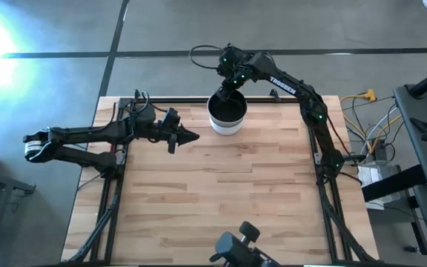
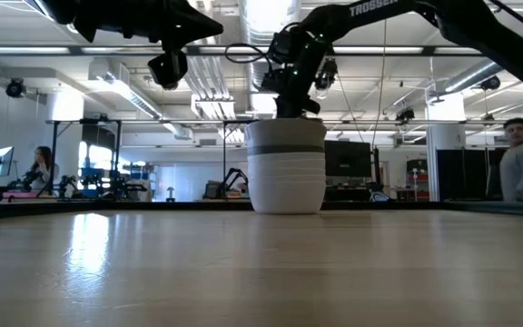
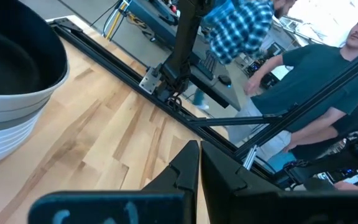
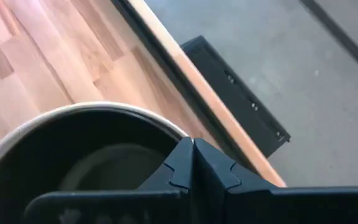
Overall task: Nest bowls inside each other
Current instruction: Stack the black bowl on the stacked gray bowl
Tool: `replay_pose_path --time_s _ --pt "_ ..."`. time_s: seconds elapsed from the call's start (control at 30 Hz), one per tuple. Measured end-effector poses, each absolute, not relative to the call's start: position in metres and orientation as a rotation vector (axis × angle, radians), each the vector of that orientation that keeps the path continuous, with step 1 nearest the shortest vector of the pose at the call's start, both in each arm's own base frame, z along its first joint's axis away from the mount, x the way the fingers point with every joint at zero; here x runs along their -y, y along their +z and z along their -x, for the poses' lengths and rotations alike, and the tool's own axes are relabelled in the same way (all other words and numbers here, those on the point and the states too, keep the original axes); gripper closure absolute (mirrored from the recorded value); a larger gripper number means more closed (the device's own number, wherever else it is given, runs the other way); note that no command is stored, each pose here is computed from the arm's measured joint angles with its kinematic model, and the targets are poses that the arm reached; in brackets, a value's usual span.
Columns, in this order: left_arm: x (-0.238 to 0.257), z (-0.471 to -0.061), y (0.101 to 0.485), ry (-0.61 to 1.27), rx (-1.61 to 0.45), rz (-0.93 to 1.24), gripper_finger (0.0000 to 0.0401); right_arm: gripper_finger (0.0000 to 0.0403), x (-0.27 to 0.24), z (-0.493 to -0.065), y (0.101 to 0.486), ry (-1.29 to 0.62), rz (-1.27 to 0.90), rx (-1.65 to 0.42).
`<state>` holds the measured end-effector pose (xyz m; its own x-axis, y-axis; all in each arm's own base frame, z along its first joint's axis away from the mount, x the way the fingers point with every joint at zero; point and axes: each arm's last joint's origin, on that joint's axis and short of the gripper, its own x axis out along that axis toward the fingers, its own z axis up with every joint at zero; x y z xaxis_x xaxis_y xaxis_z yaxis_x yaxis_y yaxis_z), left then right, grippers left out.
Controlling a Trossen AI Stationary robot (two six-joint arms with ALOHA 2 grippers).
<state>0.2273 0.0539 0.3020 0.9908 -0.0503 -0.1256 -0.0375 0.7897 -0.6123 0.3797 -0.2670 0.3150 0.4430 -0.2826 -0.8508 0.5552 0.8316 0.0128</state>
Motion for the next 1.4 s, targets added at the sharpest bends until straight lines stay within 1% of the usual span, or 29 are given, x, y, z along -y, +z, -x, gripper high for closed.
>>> replay_pose_path --time_s 0.2,0.27,0.33,0.43,0.67,0.87,1.03,1.4 --pt "-0.054 -0.227 0.302 -0.008 -0.139 0.661 0.0401 0.0394 0.266 -0.384 0.307 -0.527 -0.319 -1.004" --pt "-0.054 -0.227 0.302 -0.008 -0.139 0.661 0.0401 0.0394 0.266 -0.383 0.309 -0.567 -0.298 -1.008" --pt "-0.054 -0.227 0.301 -0.008 -0.140 0.662 0.0401 0.0394 0.266 -0.380 0.314 -0.611 -0.278 -1.000" --pt "-0.054 -0.227 0.301 -0.008 -0.140 0.661 0.0401 0.0394 0.264 -0.370 0.330 -0.626 -0.280 -0.977" --pt "-0.054 -0.227 0.301 -0.007 -0.143 0.654 0.0401 0.0394 0.245 -0.343 0.344 -0.558 -0.388 -1.121" --pt "-0.054 -0.228 0.300 -0.006 -0.146 0.652 0.0401 0.0394 0.233 -0.327 0.357 -0.525 -0.426 -1.175" --pt "-0.054 -0.228 0.299 -0.006 -0.148 0.653 0.0401 0.0394 0.229 -0.323 0.358 -0.522 -0.446 -1.203" --pt "-0.054 -0.228 0.300 -0.007 -0.144 0.652 0.0401 0.0395 0.220 -0.331 0.333 -0.469 -0.470 -1.300"
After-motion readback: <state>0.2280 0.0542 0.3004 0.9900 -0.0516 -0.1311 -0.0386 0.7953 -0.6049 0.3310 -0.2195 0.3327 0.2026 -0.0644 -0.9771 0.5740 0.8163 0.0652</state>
